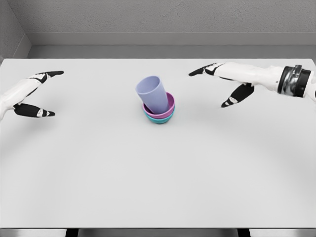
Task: Stacking bowl and cup with both arms
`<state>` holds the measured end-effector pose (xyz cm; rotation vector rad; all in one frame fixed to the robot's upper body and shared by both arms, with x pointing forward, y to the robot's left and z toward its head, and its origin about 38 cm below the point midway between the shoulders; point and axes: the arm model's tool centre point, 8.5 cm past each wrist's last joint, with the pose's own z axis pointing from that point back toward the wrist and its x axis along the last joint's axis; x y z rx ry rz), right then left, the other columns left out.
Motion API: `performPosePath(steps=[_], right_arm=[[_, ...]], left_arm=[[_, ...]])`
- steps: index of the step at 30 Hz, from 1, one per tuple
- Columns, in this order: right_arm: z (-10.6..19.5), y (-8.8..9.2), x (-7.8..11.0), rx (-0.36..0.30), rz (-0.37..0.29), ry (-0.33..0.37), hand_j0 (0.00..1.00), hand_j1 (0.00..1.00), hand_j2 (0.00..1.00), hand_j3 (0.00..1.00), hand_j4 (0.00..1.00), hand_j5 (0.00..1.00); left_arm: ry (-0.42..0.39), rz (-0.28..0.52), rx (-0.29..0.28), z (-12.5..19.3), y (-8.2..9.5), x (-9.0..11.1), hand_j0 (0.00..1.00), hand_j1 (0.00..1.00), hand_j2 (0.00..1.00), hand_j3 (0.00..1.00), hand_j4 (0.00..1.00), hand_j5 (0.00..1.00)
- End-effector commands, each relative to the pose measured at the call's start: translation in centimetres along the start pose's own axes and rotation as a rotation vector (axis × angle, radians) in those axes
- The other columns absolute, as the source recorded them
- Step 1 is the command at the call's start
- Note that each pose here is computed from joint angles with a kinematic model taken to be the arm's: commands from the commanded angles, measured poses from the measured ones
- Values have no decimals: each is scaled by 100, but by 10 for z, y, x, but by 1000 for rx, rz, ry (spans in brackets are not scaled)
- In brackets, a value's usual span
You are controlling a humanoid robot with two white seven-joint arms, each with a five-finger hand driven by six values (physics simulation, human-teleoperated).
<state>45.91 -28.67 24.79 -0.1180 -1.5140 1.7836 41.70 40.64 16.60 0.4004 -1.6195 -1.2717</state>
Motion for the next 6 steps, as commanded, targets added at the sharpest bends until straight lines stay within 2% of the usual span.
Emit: performPosePath(steps=[1, 6], right_arm=[[47, -3, -30, -7, 28, 46, 100, 100, 100, 100, 100, 100], [51, -2, -31, -6, 42, 35, 100, 100, 100, 100, 100, 100]], left_arm=[[-2, 7, 10, 0, 1, 0, 100, 100, 100, 100, 100, 100], [-1, 8, 11, 1, 1, 0, 100, 100, 100, 100, 100, 100]])
